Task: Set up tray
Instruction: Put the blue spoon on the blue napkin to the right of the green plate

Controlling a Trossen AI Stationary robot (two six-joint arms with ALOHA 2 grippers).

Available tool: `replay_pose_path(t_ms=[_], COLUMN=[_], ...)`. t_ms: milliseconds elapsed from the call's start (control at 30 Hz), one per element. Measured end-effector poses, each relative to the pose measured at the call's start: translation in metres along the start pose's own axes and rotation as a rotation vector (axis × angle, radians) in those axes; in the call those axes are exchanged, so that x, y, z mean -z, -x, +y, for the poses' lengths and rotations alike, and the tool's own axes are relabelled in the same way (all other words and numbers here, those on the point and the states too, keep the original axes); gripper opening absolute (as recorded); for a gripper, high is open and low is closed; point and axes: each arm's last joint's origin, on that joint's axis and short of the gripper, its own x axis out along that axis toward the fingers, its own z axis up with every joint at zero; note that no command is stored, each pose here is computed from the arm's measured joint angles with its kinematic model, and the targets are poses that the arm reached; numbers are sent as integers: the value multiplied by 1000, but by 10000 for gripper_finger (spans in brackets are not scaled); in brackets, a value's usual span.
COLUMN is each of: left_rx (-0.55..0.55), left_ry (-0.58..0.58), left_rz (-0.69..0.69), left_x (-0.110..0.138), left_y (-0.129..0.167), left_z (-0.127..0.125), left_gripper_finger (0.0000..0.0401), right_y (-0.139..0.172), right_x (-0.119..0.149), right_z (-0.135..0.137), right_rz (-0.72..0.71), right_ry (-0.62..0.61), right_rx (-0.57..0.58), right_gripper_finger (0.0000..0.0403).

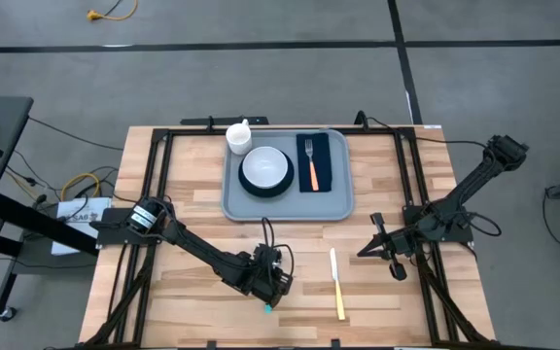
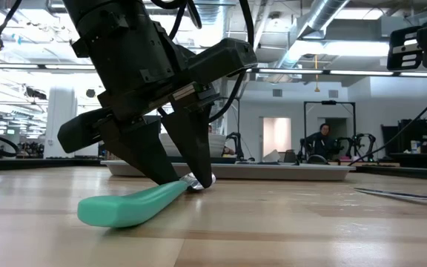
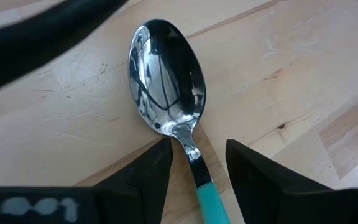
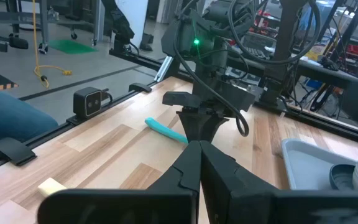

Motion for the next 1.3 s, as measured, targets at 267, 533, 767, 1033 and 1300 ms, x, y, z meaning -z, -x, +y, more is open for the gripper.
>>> replay_pose_path(t_ms=[267,533,767,1033,1300], left_rx=[1,2,9,14,18], left_ry=[-1,-8,-14,-15,-13], left_rz=[0,0,-1,-24,-34], left_x=[0,0,0,0,0], left_y=[0,0,0,0,0], left_z=[0,0,-1,-1,-2], left_gripper_finger=[153,150,102,53,29], right_y=[0,0,0,0,0], right_x=[0,0,0,0,0], right_z=[0,0,0,0,0], right_rz=[0,0,0,0,0], right_ry=[1,1,4,4,8], right_rx=[0,0,0,0,0], right_gripper_finger=[0,0,0,0,0])
